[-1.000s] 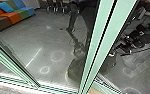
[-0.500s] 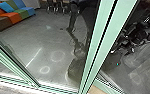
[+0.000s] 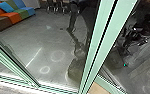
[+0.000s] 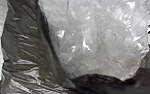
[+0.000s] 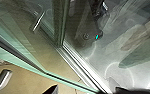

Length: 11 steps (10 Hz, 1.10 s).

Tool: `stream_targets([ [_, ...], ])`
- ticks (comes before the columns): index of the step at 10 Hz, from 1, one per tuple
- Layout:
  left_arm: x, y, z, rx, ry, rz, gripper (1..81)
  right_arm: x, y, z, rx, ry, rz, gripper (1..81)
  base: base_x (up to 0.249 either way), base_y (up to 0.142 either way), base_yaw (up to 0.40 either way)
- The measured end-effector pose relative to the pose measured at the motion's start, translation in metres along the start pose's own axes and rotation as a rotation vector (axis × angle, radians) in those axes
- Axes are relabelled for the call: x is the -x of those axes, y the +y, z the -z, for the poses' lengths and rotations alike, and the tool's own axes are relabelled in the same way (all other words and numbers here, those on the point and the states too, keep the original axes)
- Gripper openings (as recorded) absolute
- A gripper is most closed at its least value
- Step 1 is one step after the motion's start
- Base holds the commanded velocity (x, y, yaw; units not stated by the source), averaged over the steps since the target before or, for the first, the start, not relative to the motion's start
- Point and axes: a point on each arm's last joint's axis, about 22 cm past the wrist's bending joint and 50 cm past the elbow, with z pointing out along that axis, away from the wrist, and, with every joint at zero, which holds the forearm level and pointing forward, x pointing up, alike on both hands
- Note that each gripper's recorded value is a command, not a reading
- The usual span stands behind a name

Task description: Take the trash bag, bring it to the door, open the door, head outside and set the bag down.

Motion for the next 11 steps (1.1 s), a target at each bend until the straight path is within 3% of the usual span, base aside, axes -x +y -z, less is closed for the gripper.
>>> stream_targets([
  [2,-0.001,-0.002,0.001,-0.003,0.001,0.000,1.0,-0.005,0.026,-0.001,0.084,0.017,0.030,81.1,0.000,0.000,0.000],
  [5,-0.001,0.002,-0.001,0.003,0.001,0.000,1.0,-0.022,0.048,0.005,0.225,0.077,0.177,81.1,0.000,0.000,0.000],
  [8,-0.001,0.004,-0.001,0.004,0.001,0.001,1.0,-0.038,0.093,0.016,0.376,0.138,0.267,81.1,0.000,0.000,0.000],
  [11,-0.001,0.008,-0.003,0.009,0.001,0.001,1.0,-0.048,0.116,0.017,0.516,0.200,0.384,81.1,0.000,0.000,0.000],
])
